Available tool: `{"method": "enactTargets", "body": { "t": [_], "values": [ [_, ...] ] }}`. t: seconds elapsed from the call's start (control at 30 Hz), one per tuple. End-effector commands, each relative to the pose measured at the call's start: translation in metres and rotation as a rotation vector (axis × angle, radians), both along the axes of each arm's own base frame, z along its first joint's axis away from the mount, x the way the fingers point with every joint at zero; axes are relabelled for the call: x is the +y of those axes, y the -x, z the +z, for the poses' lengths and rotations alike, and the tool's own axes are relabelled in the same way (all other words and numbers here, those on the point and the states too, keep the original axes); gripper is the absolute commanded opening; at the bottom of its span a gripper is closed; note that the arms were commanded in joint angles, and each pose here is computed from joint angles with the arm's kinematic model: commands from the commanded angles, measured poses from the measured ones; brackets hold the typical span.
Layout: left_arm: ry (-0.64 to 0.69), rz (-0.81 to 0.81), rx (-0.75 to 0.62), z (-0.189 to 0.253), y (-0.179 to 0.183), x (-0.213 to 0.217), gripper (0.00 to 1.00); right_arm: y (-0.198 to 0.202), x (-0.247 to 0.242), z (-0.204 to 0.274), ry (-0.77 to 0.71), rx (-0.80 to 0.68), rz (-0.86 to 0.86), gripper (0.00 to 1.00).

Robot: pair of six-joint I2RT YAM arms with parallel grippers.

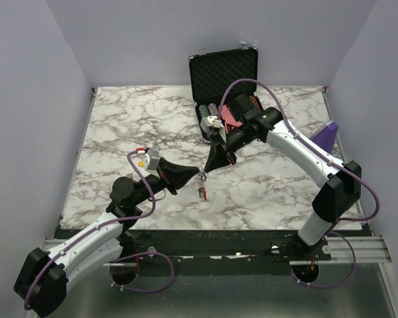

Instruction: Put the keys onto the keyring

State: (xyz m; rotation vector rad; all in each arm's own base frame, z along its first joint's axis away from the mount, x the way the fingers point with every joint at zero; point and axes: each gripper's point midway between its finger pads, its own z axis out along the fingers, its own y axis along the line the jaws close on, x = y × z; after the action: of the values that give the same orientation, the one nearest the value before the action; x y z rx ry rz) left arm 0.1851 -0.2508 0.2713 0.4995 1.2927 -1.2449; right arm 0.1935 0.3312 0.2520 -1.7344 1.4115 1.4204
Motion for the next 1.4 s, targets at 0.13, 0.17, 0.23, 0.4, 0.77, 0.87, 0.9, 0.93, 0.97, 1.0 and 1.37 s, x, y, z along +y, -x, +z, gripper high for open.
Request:
{"method": "enactTargets", "body": {
  "t": [0.13,0.17,0.23,0.4,0.77,0.87,0.9,0.93,0.97,1.0,1.37],
  "values": [
    [0.041,0.02,-0.009,0.006,0.002,0.007,0.0,0.007,0.002,0.012,-0.034,0.009,0.011,0.01],
    [0.043,0.019,-0.01,0.007,0.003,0.007,0.0,0.007,0.002,0.012,-0.033,0.01,0.011,0.01],
    [0.042,0.021,-0.009,0.007,0.002,0.007,0.0,0.008,0.002,0.011,-0.033,0.014,0.012,0.01],
    [0.039,0.024,-0.006,0.006,0.002,0.008,0.0,0.009,0.002,0.015,-0.046,0.013,0.021,0.01],
    [0.034,0.031,0.0,0.004,0.0,0.008,0.0,0.013,0.001,0.018,-0.061,0.025,0.036,0.01],
    [0.032,0.03,0.001,0.003,0.0,0.008,0.0,0.013,0.001,0.018,-0.062,0.024,0.037,0.01],
    [0.034,0.029,0.001,0.004,0.0,0.008,0.0,0.013,0.001,0.018,-0.061,0.023,0.034,0.01],
    [0.032,0.028,0.003,0.003,0.0,0.008,0.0,0.012,0.001,0.018,-0.062,0.024,0.035,0.01],
    [0.032,0.026,0.002,0.004,0.0,0.008,0.0,0.013,0.001,0.018,-0.061,0.023,0.035,0.01],
    [0.033,0.026,0.0,0.005,0.0,0.008,0.0,0.012,0.001,0.017,-0.058,0.024,0.032,0.01],
    [0.026,0.014,0.008,0.003,0.001,0.006,0.0,0.012,0.002,0.018,-0.059,0.029,0.027,0.01]
  ]
}}
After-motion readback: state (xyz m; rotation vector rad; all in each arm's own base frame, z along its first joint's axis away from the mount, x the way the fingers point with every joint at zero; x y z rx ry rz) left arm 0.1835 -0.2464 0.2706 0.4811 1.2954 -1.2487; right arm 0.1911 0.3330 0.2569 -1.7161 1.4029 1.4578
